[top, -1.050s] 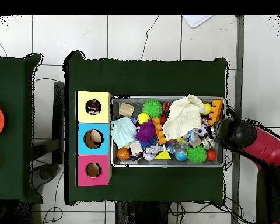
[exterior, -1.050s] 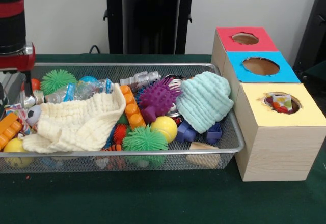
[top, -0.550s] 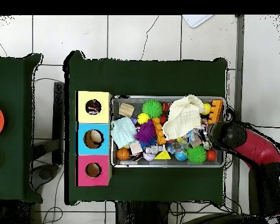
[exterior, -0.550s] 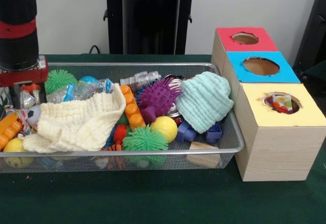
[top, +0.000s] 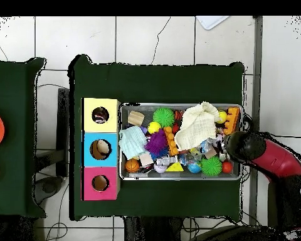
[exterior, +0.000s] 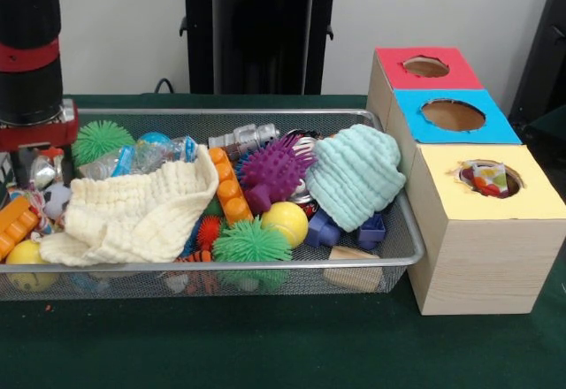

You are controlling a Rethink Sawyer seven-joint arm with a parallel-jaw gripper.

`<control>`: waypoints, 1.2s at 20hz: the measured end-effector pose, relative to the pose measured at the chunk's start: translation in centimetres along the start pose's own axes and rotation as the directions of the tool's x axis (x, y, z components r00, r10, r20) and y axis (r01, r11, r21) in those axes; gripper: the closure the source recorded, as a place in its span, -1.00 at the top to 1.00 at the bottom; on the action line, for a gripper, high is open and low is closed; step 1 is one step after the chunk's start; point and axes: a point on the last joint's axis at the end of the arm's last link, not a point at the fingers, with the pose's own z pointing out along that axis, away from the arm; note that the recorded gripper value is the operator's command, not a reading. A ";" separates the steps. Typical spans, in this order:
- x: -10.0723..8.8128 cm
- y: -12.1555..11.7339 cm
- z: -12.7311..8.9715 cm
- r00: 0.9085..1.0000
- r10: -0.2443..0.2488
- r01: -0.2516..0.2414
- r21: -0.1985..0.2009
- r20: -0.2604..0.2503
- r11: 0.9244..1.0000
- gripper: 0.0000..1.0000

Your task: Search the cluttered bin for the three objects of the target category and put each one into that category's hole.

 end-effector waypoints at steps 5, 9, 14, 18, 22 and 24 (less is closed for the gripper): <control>1.0 -1.2 0.0 1.000 0.014 -0.013 0.019 -0.015 1.000 1.00; 1.2 -1.6 0.3 1.000 0.020 -0.019 0.018 -0.015 1.000 1.00; 1.3 -1.9 1.2 0.999 0.037 -0.037 -0.005 0.000 0.999 1.00; 1.1 -2.4 1.9 0.998 0.065 -0.064 -0.036 0.028 0.997 1.00; 1.1 -2.7 1.8 0.996 0.083 -0.080 -0.062 0.040 0.995 1.00; 1.1 -2.8 1.8 0.995 0.086 -0.083 -0.066 0.044 0.994 1.00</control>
